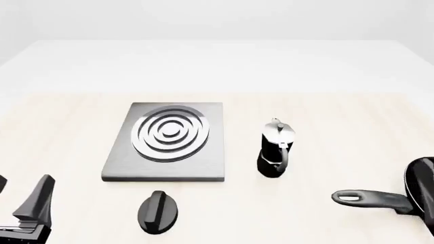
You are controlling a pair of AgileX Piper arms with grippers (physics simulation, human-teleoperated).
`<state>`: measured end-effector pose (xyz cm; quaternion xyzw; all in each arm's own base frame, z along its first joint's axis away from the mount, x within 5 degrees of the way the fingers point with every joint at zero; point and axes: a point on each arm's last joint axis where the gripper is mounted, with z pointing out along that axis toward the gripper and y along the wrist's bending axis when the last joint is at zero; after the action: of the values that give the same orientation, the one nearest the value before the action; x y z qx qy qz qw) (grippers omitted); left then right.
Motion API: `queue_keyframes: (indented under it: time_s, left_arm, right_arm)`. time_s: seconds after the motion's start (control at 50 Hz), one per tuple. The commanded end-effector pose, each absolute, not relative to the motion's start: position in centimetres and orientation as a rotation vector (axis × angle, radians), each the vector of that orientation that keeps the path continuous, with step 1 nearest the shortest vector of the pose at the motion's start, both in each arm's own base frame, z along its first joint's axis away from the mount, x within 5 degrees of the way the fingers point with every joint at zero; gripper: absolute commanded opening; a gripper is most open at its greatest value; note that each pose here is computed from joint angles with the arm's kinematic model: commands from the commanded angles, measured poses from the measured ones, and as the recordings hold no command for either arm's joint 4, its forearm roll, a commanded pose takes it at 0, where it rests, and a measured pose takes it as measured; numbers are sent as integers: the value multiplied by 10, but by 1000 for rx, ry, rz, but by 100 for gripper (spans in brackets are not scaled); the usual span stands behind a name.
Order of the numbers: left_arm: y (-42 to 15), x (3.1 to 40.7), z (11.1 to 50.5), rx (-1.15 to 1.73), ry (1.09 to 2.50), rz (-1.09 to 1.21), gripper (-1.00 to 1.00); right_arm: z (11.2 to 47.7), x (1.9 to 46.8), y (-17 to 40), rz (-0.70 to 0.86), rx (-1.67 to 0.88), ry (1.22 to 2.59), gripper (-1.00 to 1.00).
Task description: Put the frying pan on the stove.
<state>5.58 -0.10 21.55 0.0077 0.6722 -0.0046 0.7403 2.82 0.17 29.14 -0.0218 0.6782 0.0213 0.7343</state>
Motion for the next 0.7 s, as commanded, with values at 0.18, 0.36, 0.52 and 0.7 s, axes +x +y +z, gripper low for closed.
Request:
queue_keyframes:
  time_s: [0.18, 0.36, 0.52, 0.7]
  left_arm:
    - [-1, 56, 214, 24, 1479, -7, 100]
    - [-1, 56, 214, 27, 1477, -8, 100]
    - [-2, 56, 215, 35, 1473, -8, 100]
    - [-2, 56, 216, 40, 1471, -8, 100]
  right_arm:
    - [343, -11, -1, 69, -40, 1501, 100]
    - [376, -46, -5, 101, -72, 1466, 100]
    - [389, -69, -6, 102, -45, 1486, 100]
    - [404, -108, -6, 86, 4, 1519, 100]
